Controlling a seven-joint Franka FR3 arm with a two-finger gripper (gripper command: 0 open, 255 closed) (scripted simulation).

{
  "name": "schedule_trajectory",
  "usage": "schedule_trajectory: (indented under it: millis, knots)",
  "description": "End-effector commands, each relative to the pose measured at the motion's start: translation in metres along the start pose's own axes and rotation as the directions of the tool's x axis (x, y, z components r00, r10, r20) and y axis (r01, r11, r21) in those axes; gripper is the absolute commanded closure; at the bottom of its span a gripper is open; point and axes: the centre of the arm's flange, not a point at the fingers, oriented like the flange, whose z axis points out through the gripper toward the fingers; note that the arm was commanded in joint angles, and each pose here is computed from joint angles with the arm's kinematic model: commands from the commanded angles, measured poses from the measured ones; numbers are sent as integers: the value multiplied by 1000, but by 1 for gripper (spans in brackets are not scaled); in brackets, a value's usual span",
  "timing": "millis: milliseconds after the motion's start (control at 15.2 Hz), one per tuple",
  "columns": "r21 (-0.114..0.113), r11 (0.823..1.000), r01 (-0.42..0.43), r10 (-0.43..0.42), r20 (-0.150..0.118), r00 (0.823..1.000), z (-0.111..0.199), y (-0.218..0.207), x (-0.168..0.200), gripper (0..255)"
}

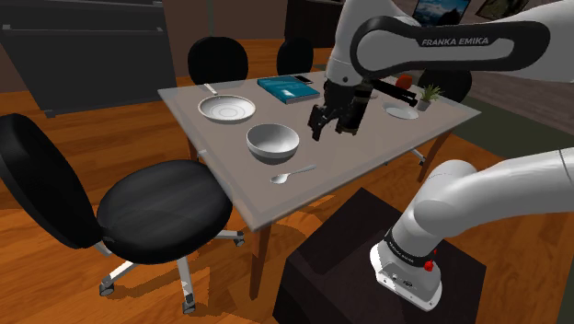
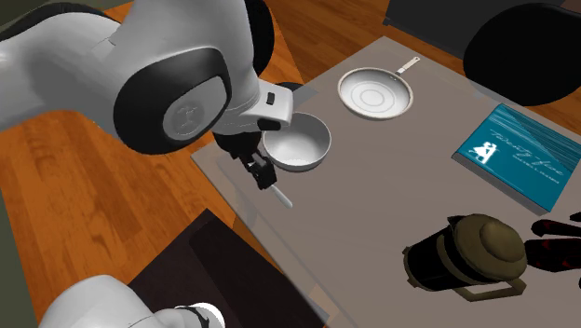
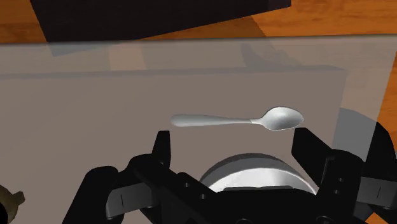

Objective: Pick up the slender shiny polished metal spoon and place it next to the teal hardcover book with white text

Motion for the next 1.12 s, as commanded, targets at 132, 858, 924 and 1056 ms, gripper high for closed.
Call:
schedule_trajectory:
  millis: [132, 858, 924, 1056]
  knots:
    - [-8, 1000, -6, 6, -44, 999, 38, -35, 10, 0]
    - [-32, 999, -22, 17, -148, 989, 134, -120, 45, 0]
    - [-32, 999, -22, 17, -148, 989, 139, -120, 46, 0]
    - [-32, 999, -22, 17, -148, 989, 150, -120, 47, 0]
